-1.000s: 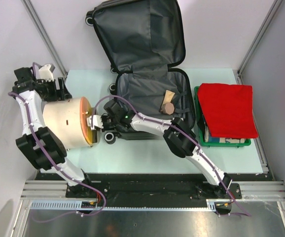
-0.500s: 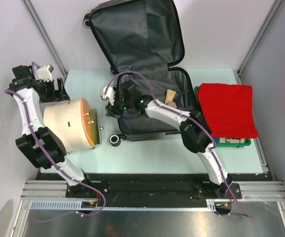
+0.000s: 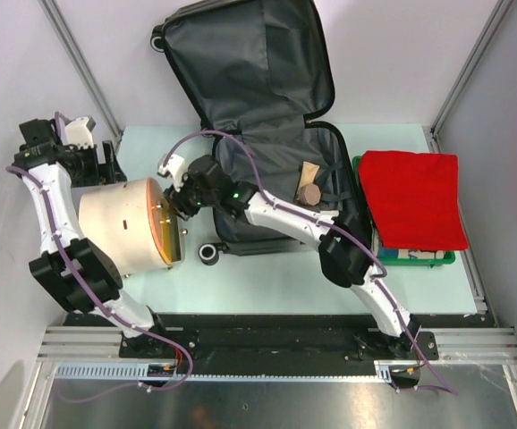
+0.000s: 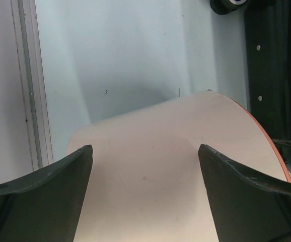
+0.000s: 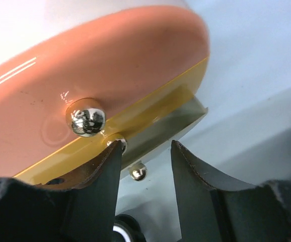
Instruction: Open, take out, and arrange the luggage
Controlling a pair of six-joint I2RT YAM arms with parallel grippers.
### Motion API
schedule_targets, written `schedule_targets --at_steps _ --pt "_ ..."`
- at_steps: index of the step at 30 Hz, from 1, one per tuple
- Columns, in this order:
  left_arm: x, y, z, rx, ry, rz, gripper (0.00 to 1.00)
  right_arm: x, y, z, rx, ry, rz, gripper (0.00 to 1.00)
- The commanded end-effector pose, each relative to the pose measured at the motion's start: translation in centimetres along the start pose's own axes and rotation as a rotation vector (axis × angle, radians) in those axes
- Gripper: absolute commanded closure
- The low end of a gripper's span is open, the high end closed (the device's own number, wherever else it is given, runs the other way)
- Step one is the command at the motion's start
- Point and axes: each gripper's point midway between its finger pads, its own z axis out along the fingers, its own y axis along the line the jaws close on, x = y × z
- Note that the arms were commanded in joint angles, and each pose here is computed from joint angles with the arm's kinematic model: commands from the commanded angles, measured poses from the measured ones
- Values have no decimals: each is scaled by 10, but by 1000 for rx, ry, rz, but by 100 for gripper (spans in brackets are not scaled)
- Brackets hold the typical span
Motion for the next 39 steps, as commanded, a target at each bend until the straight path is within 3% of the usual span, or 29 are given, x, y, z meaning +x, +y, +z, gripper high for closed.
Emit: schedule_targets --at_steps 1,13,20,30,39 --pt "-5 -13 -18 5 -42 -11 9 7 -14 8 105 24 37 51" --pt "12 -12 -12 4 -8 -4 9 63 -24 40 227 121 12 51" --pt "18 -2 -3 -20 9 -14 9 43 -50 18 351 133 7 51" --pt "12 -2 1 -2 -8 -24 9 -11 -30 2 182 -34 212 47" --pt "14 -3 3 4 -4 -33 9 -1 -26 19 135 -19 269 43"
